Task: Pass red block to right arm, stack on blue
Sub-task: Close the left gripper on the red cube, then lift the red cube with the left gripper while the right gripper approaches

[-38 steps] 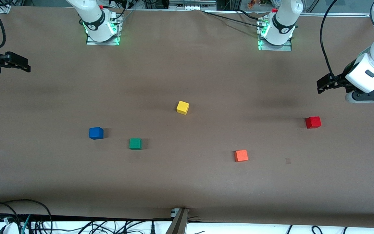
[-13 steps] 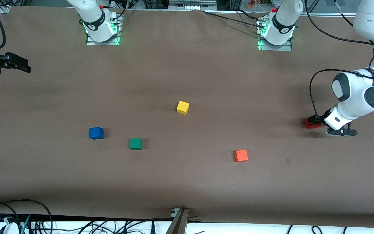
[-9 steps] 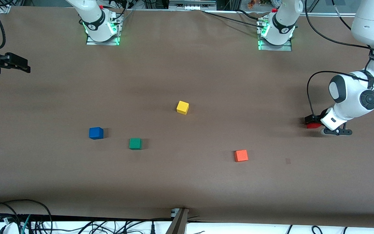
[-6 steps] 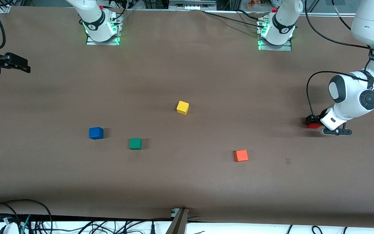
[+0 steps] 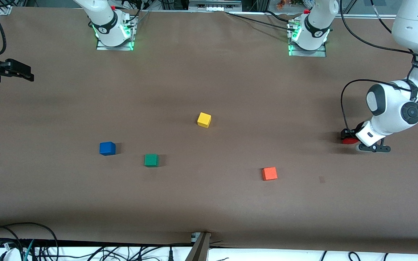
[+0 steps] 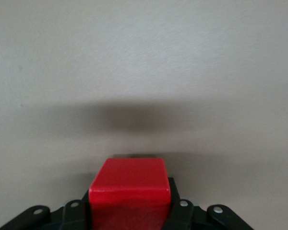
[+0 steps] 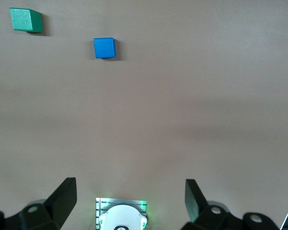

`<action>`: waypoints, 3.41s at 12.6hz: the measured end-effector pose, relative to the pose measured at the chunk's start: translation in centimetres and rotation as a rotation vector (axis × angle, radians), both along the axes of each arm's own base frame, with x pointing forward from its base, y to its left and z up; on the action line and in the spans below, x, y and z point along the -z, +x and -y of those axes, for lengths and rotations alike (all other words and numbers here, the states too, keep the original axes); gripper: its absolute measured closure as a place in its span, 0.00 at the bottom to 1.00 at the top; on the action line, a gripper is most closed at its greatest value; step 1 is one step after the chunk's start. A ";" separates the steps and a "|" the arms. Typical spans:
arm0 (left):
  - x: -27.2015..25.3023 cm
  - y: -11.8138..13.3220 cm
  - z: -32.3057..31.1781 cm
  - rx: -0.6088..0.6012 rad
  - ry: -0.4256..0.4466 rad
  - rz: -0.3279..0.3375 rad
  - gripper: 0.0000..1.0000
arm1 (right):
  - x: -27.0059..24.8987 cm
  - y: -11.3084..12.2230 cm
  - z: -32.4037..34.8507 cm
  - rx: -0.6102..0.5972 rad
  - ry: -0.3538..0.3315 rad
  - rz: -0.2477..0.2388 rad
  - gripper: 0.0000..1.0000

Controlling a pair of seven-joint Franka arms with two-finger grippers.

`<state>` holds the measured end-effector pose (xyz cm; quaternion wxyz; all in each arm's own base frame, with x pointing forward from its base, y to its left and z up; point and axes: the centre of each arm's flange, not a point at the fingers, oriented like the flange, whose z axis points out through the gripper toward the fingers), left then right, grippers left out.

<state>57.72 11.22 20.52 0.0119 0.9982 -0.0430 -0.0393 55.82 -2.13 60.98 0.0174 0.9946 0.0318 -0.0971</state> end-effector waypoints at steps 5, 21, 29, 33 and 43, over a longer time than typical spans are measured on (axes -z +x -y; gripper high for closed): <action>-5.9 3.0 3.3 0.230 -0.155 0.082 0.44 | 0.4 0.2 0.6 0.011 -0.001 -0.007 0.00; -5.3 4.2 22.7 0.758 -1.030 0.709 0.44 | 8.3 3.7 -4.5 0.002 0.391 -0.149 0.00; -6.2 5.5 38.0 0.849 -1.277 1.115 0.44 | 17.2 7.4 -10.0 0.040 0.905 -0.280 0.00; -4.9 1.4 47.2 0.850 -1.284 1.220 0.44 | 23.9 9.1 -13.3 0.087 1.159 -0.349 0.00; -3.2 -0.4 54.0 0.729 -1.262 1.337 0.44 | 30.1 8.8 -23.7 0.155 1.291 -0.258 0.00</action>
